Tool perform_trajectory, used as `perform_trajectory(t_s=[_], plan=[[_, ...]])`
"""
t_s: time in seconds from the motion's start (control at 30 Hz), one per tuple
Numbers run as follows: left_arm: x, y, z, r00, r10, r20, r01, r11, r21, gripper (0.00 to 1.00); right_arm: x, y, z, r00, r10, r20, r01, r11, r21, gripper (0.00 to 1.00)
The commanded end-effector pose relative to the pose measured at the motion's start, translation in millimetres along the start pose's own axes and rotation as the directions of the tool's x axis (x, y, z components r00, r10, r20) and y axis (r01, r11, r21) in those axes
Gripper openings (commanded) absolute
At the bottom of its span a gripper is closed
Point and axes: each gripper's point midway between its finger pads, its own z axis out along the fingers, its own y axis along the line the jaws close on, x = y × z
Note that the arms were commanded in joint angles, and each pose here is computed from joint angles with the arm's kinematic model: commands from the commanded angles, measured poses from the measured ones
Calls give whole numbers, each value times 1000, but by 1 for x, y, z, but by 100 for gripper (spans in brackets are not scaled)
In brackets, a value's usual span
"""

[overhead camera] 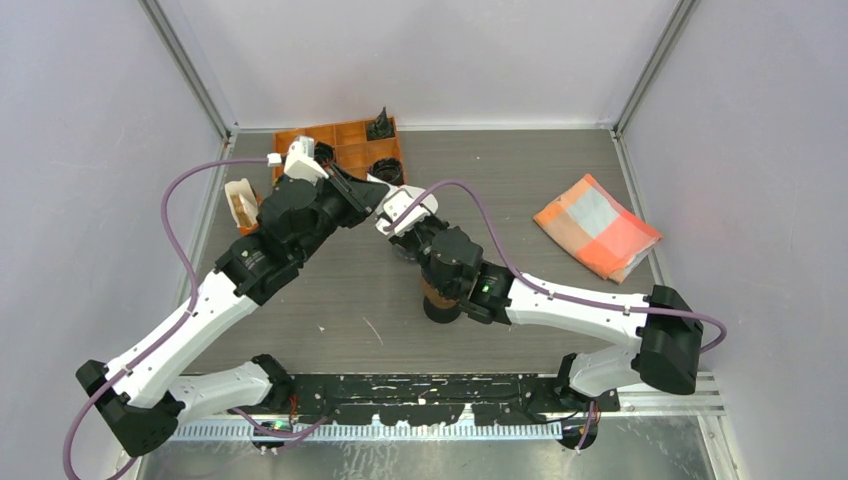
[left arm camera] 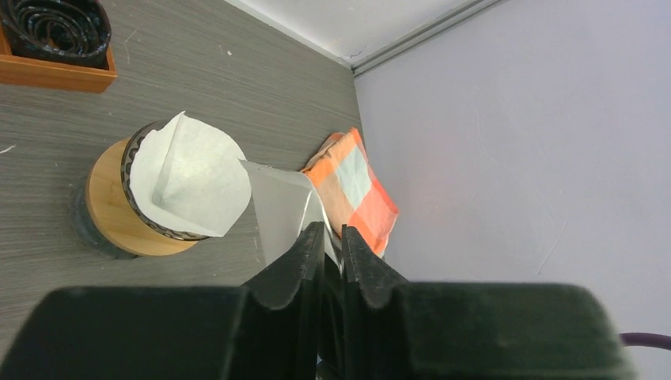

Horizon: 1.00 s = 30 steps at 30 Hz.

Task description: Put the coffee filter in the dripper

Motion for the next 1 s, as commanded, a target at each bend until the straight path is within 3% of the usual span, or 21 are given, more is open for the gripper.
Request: perform_trajectory(t_s=[0.0,0.33,0.53,0.67,0.97], plan=[[-28,-30,-13,996,-7,94,-4,994,112,20,-30,-18,-8,995,88,45,-89,996,23,1],[-41,-41,-36,985,117,128,-138,977,163,58,-34,-27,-11,993,108,-36,-107,994,29,1],[-39,-35,-46,976,184,117,-201,968,153,74,-34,-37,-15,987,132,-86,-128,990,55,1],[-29,-29,-47,979,191,69,-200,969,144,80,-32,-40,-17,979,160,-127,-151,986,72,1],[12,-25,-27,991,95,-98,-79,985,156,84,-26,-42,-21,949,250,-192,-233,967,107,1]])
